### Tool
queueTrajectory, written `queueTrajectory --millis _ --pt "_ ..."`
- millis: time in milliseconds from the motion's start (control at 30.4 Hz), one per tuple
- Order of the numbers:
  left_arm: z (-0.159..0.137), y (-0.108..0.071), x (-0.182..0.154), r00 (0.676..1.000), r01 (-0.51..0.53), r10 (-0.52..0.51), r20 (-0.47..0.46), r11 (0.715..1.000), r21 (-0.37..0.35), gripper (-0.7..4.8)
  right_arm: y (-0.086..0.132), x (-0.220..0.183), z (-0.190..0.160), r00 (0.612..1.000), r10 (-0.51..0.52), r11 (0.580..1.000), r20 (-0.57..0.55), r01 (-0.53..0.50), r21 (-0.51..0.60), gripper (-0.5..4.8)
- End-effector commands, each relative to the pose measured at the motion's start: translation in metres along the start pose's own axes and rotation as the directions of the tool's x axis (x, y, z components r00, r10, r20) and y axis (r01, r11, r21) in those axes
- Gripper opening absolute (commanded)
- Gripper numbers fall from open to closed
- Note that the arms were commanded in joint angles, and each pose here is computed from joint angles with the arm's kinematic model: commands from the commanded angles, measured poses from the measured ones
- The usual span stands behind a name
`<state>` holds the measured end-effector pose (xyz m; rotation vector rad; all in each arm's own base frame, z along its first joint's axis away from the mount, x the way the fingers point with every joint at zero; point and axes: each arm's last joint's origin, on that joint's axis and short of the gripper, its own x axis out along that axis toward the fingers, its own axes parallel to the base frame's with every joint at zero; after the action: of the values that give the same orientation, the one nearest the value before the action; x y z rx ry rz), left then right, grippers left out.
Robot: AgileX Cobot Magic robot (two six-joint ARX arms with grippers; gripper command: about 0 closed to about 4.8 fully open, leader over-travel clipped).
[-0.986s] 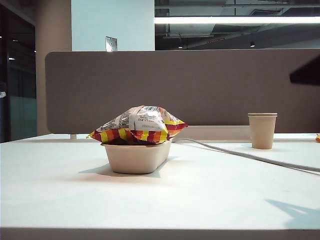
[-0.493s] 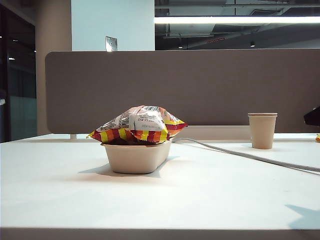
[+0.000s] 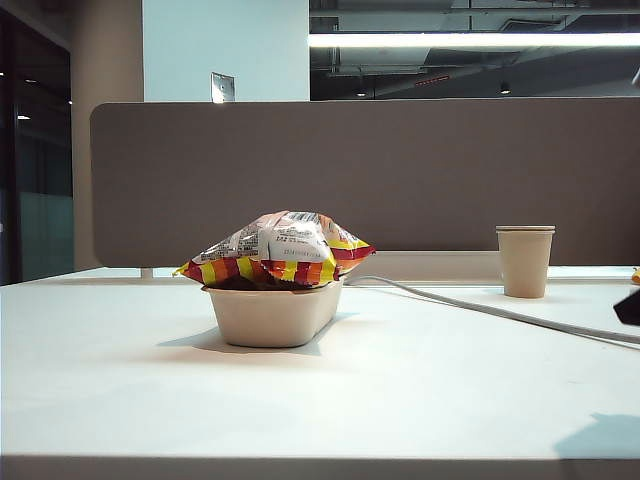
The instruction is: Pick up a bag of chips and put them in the box.
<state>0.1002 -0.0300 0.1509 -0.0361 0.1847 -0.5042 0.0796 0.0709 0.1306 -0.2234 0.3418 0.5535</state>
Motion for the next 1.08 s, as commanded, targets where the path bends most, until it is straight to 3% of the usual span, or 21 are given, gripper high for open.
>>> queueTrajectory --millis 33,1084 --pt "0.0004 0.0001 0.0000 1.000 -0.006 0.006 -0.001 0.999 0.049 -0.06 0.0005 0.0013 0.0018 1.000 0.003 1.000 0.017 -0.003 0.000 -0.01" --pt "-0.0016 0.0002 0.0000 1.000 -0.006 0.007 -0.021 0.999 0.041 -0.06 0.0005 0.0014 0.0033 0.999 0.005 1.000 0.031 -0.006 0.014 0.00"
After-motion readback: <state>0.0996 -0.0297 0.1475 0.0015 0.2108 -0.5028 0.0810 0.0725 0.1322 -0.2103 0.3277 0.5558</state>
